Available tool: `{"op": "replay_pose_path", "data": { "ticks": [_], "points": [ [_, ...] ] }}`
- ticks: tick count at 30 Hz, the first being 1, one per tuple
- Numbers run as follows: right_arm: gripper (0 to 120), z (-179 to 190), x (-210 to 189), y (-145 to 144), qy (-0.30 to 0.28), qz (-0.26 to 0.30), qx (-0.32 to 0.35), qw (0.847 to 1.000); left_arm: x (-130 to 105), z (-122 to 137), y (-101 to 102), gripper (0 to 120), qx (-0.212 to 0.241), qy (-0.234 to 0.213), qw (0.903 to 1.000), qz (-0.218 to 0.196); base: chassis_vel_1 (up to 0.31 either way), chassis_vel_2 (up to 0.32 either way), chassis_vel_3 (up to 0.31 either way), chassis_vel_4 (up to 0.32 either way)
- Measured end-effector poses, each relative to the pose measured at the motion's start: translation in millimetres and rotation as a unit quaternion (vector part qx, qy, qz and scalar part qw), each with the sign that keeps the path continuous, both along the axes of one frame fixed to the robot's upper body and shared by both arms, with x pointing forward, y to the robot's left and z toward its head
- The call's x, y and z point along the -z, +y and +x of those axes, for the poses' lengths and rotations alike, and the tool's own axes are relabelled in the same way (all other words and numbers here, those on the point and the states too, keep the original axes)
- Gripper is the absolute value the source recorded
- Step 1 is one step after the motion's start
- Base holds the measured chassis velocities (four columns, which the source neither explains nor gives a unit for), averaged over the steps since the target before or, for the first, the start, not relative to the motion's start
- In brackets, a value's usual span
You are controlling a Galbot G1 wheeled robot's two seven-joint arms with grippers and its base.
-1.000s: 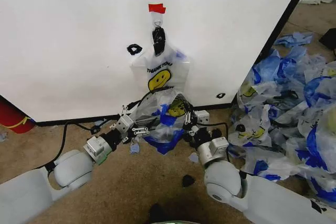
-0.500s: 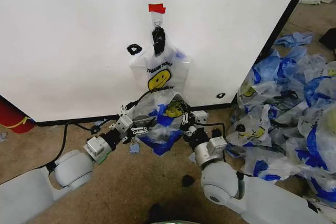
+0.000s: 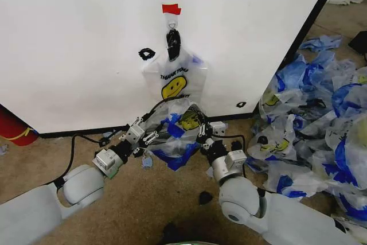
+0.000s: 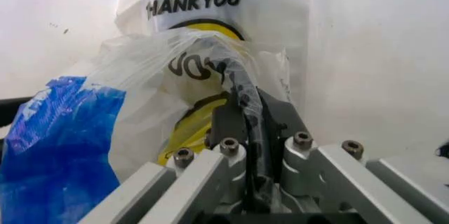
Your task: Pick up the garbage bag from the wall and place it over the trash bin.
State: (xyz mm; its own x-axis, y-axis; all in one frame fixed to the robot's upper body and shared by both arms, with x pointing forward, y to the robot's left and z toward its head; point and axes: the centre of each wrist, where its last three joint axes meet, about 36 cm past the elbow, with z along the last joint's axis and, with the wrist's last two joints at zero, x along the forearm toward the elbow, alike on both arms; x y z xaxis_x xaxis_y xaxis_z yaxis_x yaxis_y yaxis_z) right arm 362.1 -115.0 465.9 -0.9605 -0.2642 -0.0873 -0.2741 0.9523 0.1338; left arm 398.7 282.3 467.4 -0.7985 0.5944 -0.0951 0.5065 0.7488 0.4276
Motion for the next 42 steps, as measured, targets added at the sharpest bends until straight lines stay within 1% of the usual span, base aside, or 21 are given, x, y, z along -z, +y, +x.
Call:
{"op": "replay_pose_path", "data": {
  "ticks": [4,7,17,22,28,32,36,42],
  "points": [
    [1,0.1,0.8,1.4,-0.001,0.001,0.0,1.0,2.0,-0.3,-0.6,18,-0.002,0.0,1.0,-0.003,0.0,0.0,0.0,0.0],
    [1,-1.6,3.2,1.7,0.002,0.0,0.0,1.0,3.8,0.7,-1.8,14,-0.005,-0.002,1.0,-0.007,0.0,0.0,0.0,0.0],
    [1,-10.1,12.3,-3.0,0.012,-0.006,-0.007,1.0,4.0,4.3,-1.6,14,-0.016,-0.009,0.9997,-0.016,0.0,0.0,0.0,0.0],
    [1,-21.3,24.3,-12.5,0.021,-0.017,-0.012,1.0,1.4,7.9,1.1,14,-0.023,-0.013,0.9995,-0.019,0.0,0.0,0.0,0.0],
    [1,-28.8,28.7,-18.6,0.024,-0.018,-0.014,0.999,2.6,9.7,3.5,14,-0.028,-0.011,0.9993,-0.021,0.0,0.0,0.0,0.0],
    [1,-36.8,30.3,-23.9,0.024,-0.009,-0.024,0.999,6.8,11.7,7.4,14,-0.037,-0.005,0.999,-0.023,0.0,0.0,0.0,0.0],
    [1,-43.1,26.5,-26.4,0.015,0.011,-0.038,0.999,14.0,14.0,11.0,14,-0.053,0.009,0.9981,-0.03,0.0,0.0,0.0,0.0],
    [1,-48.6,24.4,-32.5,0.009,0.015,-0.051,0.999,14.8,18.5,15.0,14,-0.067,0.012,0.997,-0.036,0.0,0.0,0.0,0.0]
  ]
}}
